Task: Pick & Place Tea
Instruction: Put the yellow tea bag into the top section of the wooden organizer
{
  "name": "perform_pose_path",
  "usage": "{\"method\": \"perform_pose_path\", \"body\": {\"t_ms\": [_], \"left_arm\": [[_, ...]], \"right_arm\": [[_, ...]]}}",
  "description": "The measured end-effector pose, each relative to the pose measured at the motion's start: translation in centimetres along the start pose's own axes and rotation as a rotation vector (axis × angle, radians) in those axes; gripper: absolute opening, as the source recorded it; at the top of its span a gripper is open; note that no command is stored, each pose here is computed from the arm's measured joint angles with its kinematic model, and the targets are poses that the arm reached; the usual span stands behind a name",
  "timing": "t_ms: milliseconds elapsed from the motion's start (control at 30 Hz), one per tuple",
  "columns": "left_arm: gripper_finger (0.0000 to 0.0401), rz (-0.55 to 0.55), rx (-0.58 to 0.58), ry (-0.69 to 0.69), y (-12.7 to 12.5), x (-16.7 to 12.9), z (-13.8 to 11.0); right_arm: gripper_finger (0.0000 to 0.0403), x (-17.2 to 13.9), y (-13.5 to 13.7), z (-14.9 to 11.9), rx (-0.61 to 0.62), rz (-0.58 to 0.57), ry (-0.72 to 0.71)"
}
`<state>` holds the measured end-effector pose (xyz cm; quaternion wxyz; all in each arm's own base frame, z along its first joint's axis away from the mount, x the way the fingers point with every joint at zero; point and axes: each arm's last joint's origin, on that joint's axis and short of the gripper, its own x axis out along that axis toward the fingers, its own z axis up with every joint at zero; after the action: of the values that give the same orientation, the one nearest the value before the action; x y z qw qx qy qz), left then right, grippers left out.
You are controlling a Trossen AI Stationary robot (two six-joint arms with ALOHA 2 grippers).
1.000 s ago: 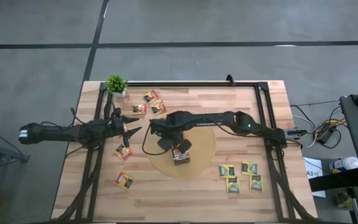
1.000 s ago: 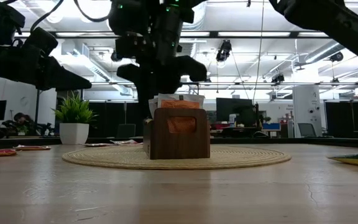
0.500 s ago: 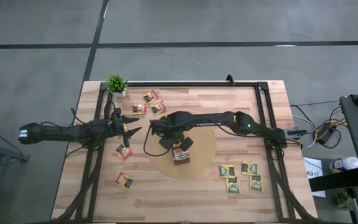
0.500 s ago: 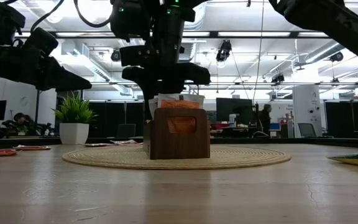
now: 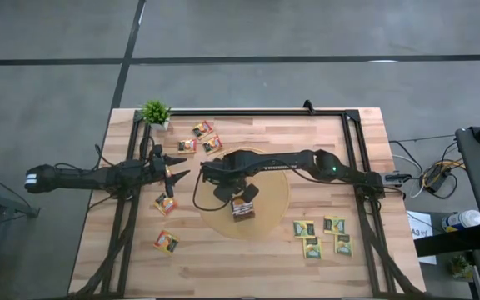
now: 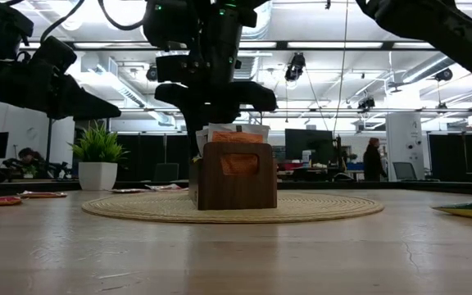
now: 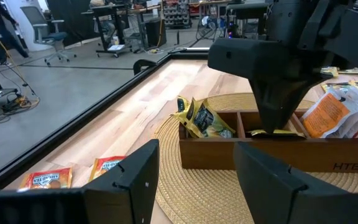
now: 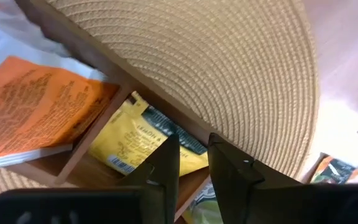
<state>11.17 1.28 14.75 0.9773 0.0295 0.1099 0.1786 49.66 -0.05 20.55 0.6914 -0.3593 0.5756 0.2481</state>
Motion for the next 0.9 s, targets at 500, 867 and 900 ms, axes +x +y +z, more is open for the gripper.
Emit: {"method": "perform_pose_path", "body": {"t_ms": [500, 867, 900], "left_arm": [[0.0202, 0.000, 0.000, 0.000, 0.0, 0.0, 0.0], [0.0202, 0.000, 0.000, 0.000, 0.0, 0.0, 0.0], [0.0202, 0.000, 0.000, 0.000, 0.0, 0.0, 0.0]], "right_arm": [[0.0087, 1.3, 0.7, -0.2, -0.027, 0.052, 0.007], [0.0073, 1.4, 1.0, -0.5, 0.047, 0.074, 0.039], [0.0073, 1.4, 1.0, -0.5, 0.068, 0.073, 0.039]]}}
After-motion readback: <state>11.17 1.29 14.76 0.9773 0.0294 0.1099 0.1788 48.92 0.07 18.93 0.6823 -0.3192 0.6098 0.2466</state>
